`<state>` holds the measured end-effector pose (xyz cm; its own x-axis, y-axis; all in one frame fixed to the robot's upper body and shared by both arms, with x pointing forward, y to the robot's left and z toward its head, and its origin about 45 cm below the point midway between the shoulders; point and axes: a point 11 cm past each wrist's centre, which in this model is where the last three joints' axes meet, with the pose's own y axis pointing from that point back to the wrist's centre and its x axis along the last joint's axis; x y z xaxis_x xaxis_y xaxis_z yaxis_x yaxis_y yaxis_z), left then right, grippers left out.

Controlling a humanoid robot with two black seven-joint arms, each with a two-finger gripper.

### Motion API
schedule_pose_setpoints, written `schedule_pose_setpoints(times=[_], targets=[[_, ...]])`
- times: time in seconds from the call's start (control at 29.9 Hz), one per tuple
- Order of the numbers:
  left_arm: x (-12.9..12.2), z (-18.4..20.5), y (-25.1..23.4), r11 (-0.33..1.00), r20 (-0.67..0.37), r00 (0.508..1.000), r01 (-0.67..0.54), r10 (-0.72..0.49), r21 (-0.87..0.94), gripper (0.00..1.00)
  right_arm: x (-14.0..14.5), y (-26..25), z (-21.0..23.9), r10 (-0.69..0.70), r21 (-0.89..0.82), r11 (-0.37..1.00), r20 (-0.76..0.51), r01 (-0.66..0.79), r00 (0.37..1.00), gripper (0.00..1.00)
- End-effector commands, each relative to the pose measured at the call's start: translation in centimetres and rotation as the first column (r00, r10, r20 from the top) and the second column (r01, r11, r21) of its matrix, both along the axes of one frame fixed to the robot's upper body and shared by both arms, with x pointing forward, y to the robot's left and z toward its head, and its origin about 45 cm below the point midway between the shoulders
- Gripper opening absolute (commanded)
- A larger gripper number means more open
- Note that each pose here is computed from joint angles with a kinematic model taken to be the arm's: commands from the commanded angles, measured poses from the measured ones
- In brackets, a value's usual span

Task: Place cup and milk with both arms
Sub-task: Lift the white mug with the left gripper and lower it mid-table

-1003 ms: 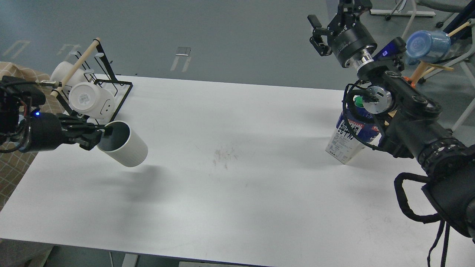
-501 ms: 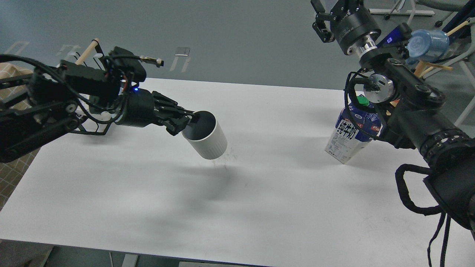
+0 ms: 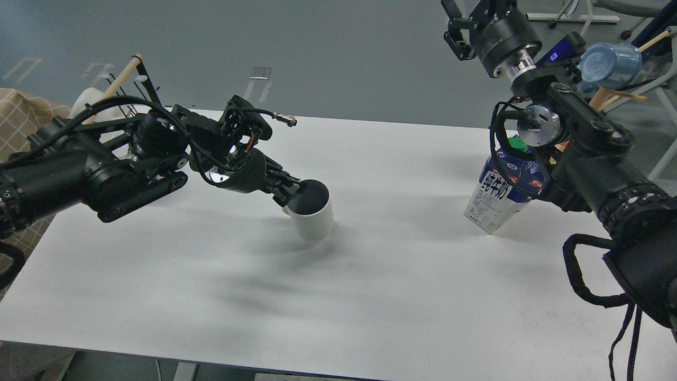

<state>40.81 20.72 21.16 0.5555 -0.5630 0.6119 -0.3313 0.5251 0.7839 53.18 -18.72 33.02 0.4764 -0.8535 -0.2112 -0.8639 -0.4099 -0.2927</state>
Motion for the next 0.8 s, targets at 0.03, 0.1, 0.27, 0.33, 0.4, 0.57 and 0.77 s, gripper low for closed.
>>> schedule_pose_setpoints(times=[0.03, 0.1, 0.27, 0.33, 0.4, 0.57, 0.77], targets=[[0.4, -0.4, 0.3, 1.0, -0.001, 1.0, -0.018, 0.018, 0.013, 0.0, 0.0, 0.0, -0.1, -0.001, 0.0, 1.0, -0.002, 0.001, 1.0, 1.0], [0.6, -0.7, 0.2, 1.0, -0.005, 1.0, -0.024, 0.024, 0.017, 0.0, 0.0, 0.0, -0.1, -0.001, 0.0, 1.0, -0.002, 0.001, 1.0, 1.0], [0.7, -1.1, 0.4, 0.999, -0.01, 0.999, -0.034, 0.034, 0.024, 0.0, -0.1, -0.1, -0.4, -0.002, 0.0, 1.0, -0.008, 0.002, 1.0, 1.0], [0.7, -1.1, 0.3, 0.999, -0.01, 0.999, -0.033, 0.033, 0.026, 0.0, -0.1, -0.1, -0.5, -0.003, 0.0, 1.0, -0.01, 0.003, 1.0, 1.0], [0.7, -1.1, 0.2, 0.999, -0.012, 0.999, -0.033, 0.033, 0.023, 0.16, -0.1, -0.1, -0.5, -0.003, 0.0, 1.0, -0.01, 0.003, 1.0, 1.0], [0.8, -0.9, 0.0, 0.999, -0.013, 0.999, -0.034, 0.034, 0.011, 0.69, -0.1, -0.1, -0.5, -0.001, 0.0, 1.0, -0.009, 0.001, 1.0, 1.0], [1.9, 1.7, -0.9, 1.0, 0.033, 0.999, -0.013, 0.013, -0.009, 0.97, 0.0, 0.0, -0.1, 0.004, 0.001, 1.0, -0.001, -0.004, 1.0, 1.0]])
